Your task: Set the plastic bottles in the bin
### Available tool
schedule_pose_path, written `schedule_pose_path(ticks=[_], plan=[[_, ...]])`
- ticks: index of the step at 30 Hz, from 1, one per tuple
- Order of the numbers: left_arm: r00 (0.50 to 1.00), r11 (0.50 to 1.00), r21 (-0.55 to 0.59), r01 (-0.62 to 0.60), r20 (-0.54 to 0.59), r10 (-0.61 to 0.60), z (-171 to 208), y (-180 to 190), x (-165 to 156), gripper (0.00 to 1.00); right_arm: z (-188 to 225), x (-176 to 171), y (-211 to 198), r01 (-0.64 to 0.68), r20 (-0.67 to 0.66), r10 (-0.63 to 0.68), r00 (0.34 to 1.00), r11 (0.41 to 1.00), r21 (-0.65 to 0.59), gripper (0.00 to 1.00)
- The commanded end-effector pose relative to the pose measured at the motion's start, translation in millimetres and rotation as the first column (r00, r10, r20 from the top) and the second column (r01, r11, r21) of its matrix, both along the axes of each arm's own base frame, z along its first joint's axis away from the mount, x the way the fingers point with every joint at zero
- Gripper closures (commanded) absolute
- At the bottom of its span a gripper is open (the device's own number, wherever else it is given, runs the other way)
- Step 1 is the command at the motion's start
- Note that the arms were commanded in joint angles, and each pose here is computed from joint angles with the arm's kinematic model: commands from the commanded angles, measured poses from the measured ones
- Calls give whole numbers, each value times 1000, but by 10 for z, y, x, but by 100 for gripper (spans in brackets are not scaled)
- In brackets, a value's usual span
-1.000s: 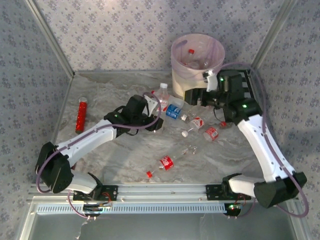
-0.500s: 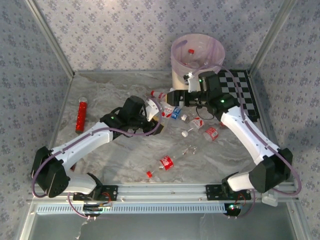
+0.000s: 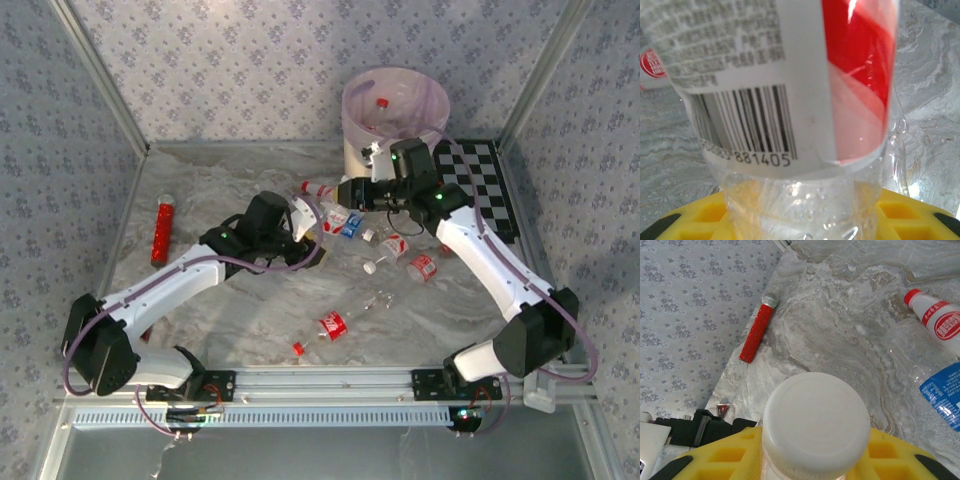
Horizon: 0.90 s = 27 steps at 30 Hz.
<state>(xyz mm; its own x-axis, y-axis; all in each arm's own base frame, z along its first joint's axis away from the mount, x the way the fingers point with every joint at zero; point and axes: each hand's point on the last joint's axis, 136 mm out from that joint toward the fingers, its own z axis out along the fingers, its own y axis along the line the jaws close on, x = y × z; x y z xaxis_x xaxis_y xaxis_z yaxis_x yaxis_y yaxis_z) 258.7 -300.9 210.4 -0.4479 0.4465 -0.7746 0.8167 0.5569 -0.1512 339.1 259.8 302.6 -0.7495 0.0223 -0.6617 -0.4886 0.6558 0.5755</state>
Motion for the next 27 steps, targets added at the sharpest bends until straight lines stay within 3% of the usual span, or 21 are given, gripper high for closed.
schedule_pose_path(ticks=[1,3,4,7,13,17,23,27], plan=[[999,1000,-19,-3,50,4,225,44,-14,52,417,94,-59,7,123,-5,992,1000,-16,72],[998,1000,-25,-10,54,12,289,74,-37,25,621,118,-106,10,172,-6,985,1000,-25,72],[998,999,-32,-15,58,17,332,95,-54,16,755,131,-147,18,206,-12,978,999,-28,73],[997,998,-59,-27,71,31,441,161,-114,4,1141,220,-367,85,303,-75,950,996,-23,73],[989,990,-106,-93,102,104,543,318,-144,1,2048,410,-1008,248,498,-288,818,958,146,76],[980,981,-102,-163,95,173,474,399,-78,2,2416,548,-1440,360,562,-409,719,911,203,79],[977,974,-91,-207,23,210,282,359,-15,4,2578,924,-1877,526,645,-513,566,828,197,85],[976,973,-81,-218,-8,218,226,361,-27,4,2515,1266,-1916,564,656,-512,555,811,156,85]])
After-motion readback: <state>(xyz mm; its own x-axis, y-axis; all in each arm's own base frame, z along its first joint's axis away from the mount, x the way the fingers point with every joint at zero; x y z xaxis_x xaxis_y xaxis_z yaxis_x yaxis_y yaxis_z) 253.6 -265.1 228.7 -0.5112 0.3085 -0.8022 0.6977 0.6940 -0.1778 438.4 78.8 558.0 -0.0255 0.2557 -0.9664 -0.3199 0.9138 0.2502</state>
